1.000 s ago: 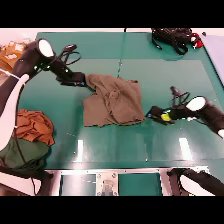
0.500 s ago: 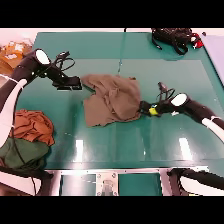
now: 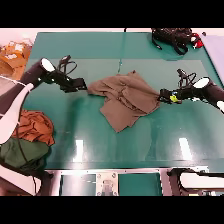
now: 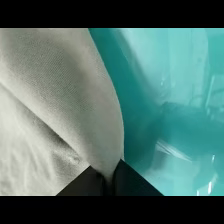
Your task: Fold the shirts.
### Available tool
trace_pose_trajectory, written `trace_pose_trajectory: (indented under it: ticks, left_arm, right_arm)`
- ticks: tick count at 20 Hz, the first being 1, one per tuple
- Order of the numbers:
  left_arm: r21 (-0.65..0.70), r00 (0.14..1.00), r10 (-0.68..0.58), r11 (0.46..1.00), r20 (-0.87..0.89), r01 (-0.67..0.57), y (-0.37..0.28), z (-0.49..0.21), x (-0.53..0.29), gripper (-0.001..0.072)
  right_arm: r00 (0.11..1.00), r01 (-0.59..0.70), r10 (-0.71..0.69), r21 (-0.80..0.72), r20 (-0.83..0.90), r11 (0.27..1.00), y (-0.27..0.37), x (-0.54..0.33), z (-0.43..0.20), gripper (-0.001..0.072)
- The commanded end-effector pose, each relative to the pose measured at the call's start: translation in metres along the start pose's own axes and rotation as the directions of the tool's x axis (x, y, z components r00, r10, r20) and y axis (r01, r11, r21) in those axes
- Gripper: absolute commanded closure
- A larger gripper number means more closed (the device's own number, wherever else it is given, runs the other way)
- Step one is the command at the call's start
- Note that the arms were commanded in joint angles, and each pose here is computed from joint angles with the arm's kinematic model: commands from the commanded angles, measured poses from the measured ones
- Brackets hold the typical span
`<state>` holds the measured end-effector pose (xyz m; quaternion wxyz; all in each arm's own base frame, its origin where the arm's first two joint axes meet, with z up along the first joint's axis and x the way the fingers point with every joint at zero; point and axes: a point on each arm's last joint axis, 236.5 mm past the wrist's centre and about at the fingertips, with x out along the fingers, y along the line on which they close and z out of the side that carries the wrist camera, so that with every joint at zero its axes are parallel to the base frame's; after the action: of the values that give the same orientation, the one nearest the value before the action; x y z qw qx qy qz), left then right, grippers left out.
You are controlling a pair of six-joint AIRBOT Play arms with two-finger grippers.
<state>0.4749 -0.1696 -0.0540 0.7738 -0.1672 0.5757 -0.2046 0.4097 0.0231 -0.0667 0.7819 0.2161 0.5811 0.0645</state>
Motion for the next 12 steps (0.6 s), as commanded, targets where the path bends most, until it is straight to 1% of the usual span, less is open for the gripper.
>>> trace_pose_trajectory:
  ticks: [1, 3, 4, 5, 6, 7, 10, 12]
  left_arm:
    - [-0.084, 0.987, -0.148, 0.985, 0.059, 0.153, -0.019, 0.004, 0.039, -0.0003]
    - [-0.081, 0.979, -0.179, 0.979, 0.098, 0.187, -0.029, 0.011, 0.054, -0.0002]
    - [-0.069, 0.977, -0.175, 0.980, 0.122, 0.184, -0.032, 0.016, 0.058, -0.0001]
    - [-0.059, 0.976, -0.160, 0.984, 0.150, 0.171, -0.031, 0.022, 0.059, 0.0078]
    - [-0.057, 0.974, -0.156, 0.984, 0.164, 0.167, -0.031, 0.026, 0.058, 0.0403]
    - [-0.040, 0.973, -0.152, 0.986, 0.176, 0.161, -0.029, 0.030, 0.056, 0.0675]
    - [0.026, 0.983, -0.157, 0.987, 0.096, 0.155, -0.025, 0.022, 0.042, 0.0683]
    - [0.083, 0.995, -0.094, 0.992, 0.015, 0.093, -0.010, 0.012, 0.021, 0.0684]
  right_arm:
    - [1.000, -0.003, 0.002, -0.028, -0.025, 1.000, 0.000, 0.003, 0.000, 0.0689]
    - [1.000, -0.003, 0.003, -0.030, -0.018, 1.000, 0.000, 0.002, 0.003, 0.0689]
    - [1.000, -0.003, 0.003, -0.028, -0.017, 1.000, 0.000, 0.002, 0.003, 0.0689]
    - [1.000, -0.003, 0.003, -0.028, -0.018, 1.000, 0.000, 0.002, 0.003, 0.0689]
    - [1.000, -0.004, 0.004, -0.028, -0.020, 1.000, 0.001, 0.002, 0.003, 0.0688]
    - [1.000, -0.006, 0.005, -0.028, -0.028, 1.000, 0.001, 0.001, 0.001, 0.0689]
    - [0.999, -0.011, 0.011, -0.004, -0.045, 1.000, -0.006, -0.010, -0.003, 0.0689]
    - [0.999, -0.012, 0.013, 0.026, -0.041, 1.000, -0.015, -0.027, -0.004, 0.0690]
